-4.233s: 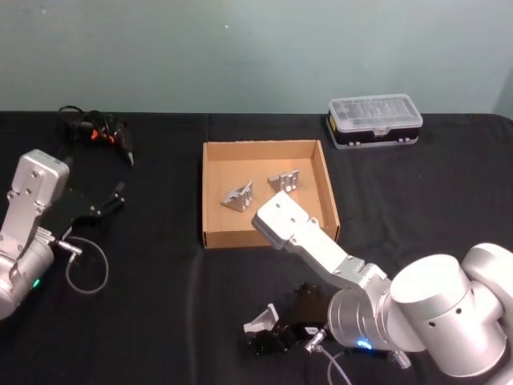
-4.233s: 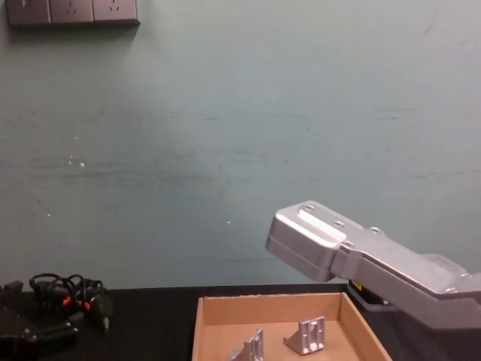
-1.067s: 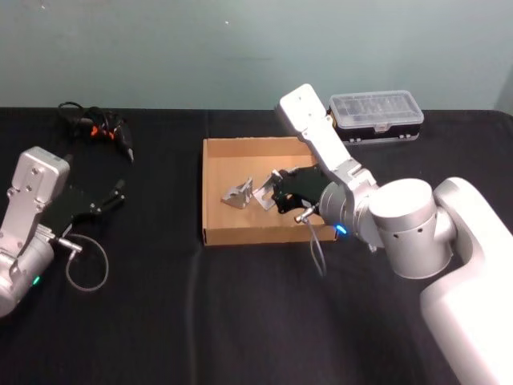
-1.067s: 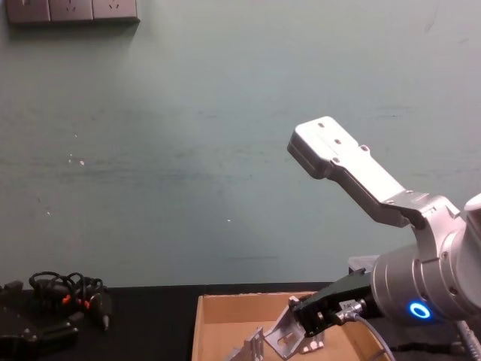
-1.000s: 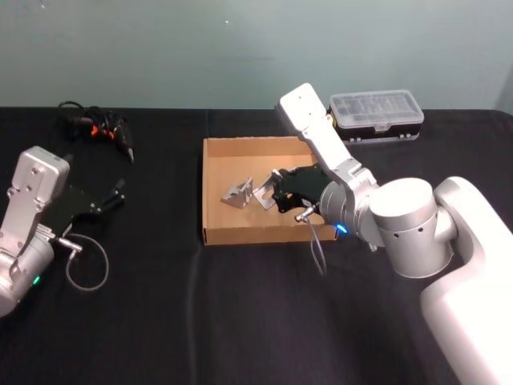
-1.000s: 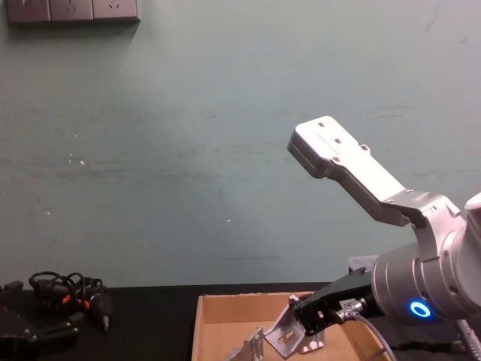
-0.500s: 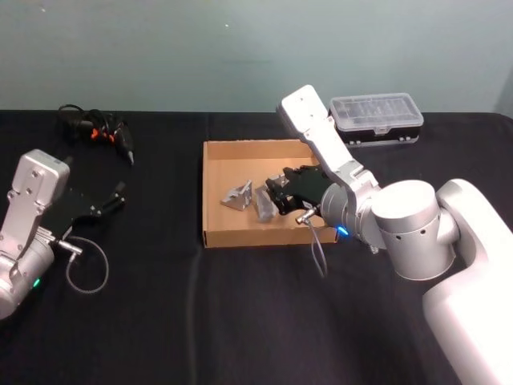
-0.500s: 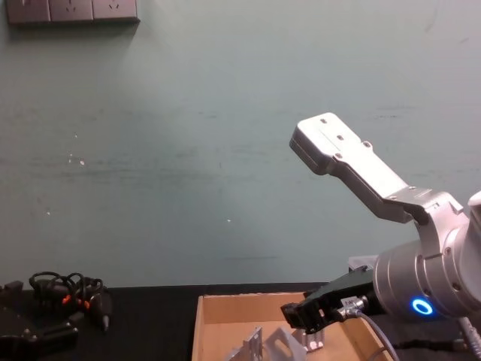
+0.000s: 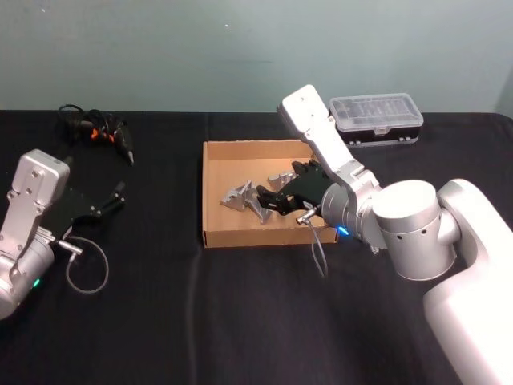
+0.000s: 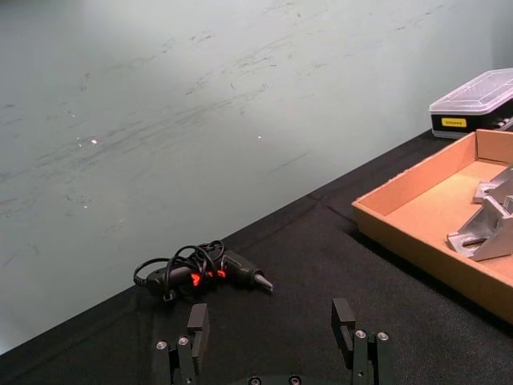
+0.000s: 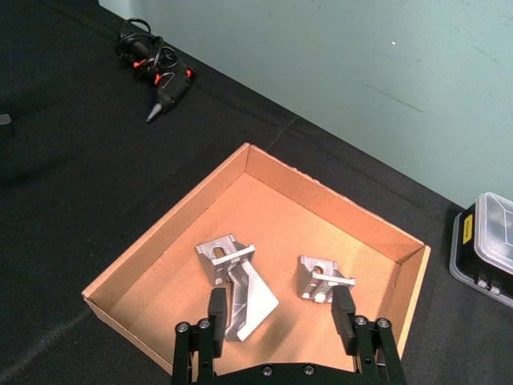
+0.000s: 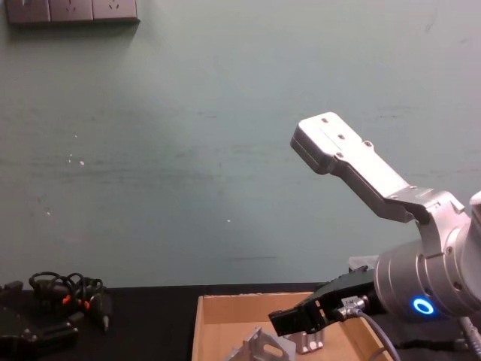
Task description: Use one hand to pick up the angle iron from the table and place it into the box.
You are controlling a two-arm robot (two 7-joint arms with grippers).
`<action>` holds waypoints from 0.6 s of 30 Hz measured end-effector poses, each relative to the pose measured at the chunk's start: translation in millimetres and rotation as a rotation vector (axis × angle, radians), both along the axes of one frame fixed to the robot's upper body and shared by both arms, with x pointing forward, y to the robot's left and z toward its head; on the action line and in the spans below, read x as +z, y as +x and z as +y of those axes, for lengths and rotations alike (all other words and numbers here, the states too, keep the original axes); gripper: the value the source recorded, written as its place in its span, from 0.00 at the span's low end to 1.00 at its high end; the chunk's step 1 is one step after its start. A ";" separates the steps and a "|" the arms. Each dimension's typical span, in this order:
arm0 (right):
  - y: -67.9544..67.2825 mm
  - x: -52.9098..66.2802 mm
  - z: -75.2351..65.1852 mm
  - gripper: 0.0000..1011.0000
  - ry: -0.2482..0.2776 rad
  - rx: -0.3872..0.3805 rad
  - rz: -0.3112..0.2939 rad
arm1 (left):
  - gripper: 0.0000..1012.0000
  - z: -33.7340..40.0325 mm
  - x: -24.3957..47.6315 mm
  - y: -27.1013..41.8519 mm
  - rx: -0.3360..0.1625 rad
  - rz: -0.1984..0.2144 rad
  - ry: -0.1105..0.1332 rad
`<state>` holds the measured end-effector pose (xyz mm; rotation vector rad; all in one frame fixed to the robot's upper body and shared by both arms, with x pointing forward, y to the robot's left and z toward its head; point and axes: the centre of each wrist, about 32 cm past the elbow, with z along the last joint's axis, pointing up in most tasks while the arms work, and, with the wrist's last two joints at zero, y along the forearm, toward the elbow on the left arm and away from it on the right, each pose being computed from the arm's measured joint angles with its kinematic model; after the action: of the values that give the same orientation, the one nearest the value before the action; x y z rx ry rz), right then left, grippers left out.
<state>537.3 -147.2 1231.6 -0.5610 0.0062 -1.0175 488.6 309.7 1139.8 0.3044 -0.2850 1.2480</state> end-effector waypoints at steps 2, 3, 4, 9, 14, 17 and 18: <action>0.0 0.0 0.0 0.83 0.000 0.000 0.000 | 0.99 0.0 0.0 0.0 0.000 0.000 0.000; -0.9 0.4 -0.5 0.85 0.001 0.003 0.000 | 0.99 0.0 0.0 0.0 0.000 0.000 0.000; -2.0 0.5 -1.3 0.90 0.002 0.007 0.000 | 0.99 0.0 0.0 0.0 0.000 0.000 0.000; -12.9 0.6 -8.4 0.99 0.009 0.019 -0.019 | 0.99 0.0 0.0 0.0 0.000 0.000 0.000; -37.0 -5.9 -23.0 0.99 0.036 0.031 -0.117 | 0.99 0.0 0.0 0.0 0.000 0.000 0.000; -52.0 -12.2 -34.2 0.99 0.068 0.043 -0.166 | 0.99 0.0 0.0 0.0 0.000 0.000 0.000; -59.4 -15.7 -40.0 0.99 0.084 0.050 -0.190 | 0.99 0.0 0.0 0.0 0.000 0.000 0.000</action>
<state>477.9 -187.2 1215.9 -0.3843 -0.1324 -1.0133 488.6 309.7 1139.8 0.3044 -0.2850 1.2479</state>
